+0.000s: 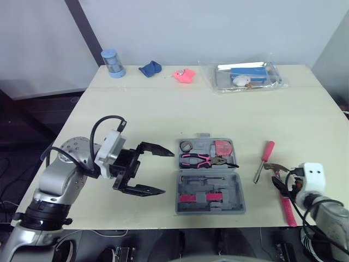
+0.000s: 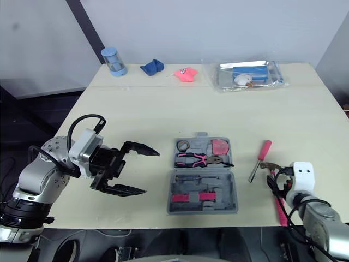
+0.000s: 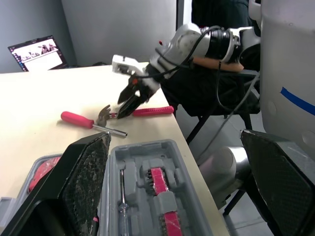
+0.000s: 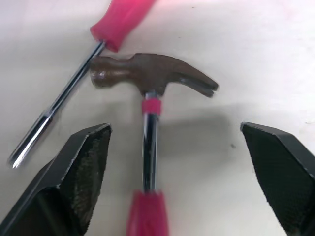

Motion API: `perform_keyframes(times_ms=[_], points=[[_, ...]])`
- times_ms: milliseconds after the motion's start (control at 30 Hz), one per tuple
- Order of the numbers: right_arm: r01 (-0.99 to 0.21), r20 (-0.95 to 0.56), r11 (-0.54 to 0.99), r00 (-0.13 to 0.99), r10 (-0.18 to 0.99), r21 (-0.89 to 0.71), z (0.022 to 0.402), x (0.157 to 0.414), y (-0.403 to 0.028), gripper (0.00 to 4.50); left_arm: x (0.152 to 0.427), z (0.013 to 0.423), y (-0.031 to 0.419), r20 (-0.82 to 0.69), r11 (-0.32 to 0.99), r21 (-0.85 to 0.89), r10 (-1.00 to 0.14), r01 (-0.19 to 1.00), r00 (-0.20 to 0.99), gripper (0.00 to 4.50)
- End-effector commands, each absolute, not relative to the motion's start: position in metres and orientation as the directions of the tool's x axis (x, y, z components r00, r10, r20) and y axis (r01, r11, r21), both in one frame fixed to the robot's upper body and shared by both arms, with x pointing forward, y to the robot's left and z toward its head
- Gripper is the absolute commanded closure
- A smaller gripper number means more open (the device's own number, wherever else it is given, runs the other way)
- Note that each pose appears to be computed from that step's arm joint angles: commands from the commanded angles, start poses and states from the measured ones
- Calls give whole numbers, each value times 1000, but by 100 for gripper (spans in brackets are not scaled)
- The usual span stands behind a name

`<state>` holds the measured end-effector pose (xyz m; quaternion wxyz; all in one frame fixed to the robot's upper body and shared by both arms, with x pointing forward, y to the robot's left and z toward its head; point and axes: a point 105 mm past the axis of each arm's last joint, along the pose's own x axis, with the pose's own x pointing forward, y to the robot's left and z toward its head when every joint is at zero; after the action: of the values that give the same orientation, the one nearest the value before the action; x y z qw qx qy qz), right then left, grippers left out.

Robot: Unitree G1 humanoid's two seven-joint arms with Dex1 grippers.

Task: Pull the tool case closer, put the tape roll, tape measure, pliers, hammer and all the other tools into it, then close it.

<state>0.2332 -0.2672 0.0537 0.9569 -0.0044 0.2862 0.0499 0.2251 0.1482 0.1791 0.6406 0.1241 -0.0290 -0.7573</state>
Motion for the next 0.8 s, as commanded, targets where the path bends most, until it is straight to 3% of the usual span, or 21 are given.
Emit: perform_keyframes(times_ms=[33,167,267,333,567,800], points=[[-334,-506,943,812,291,7,100,229,-268,5,222,184,148,-142,-176,233,-979,957,-145,0],[-648,-610,743,659,439,-165,115,227,-272,5,228,184,143,-121,-124,237,-988,964,-97,0],[-857,-722,438,482,496,-271,114,227,-274,5,230,183,142,-116,-102,241,-990,965,-76,0],[-928,-778,240,370,508,-284,112,226,-274,5,231,183,141,-108,-92,246,-992,965,-67,0],[-930,-895,-227,179,409,-290,110,252,-278,5,227,182,142,-116,-93,255,-991,963,-65,0],[-806,-946,-526,123,299,-271,103,283,-271,5,223,179,142,-119,-86,257,-991,962,-57,0]])
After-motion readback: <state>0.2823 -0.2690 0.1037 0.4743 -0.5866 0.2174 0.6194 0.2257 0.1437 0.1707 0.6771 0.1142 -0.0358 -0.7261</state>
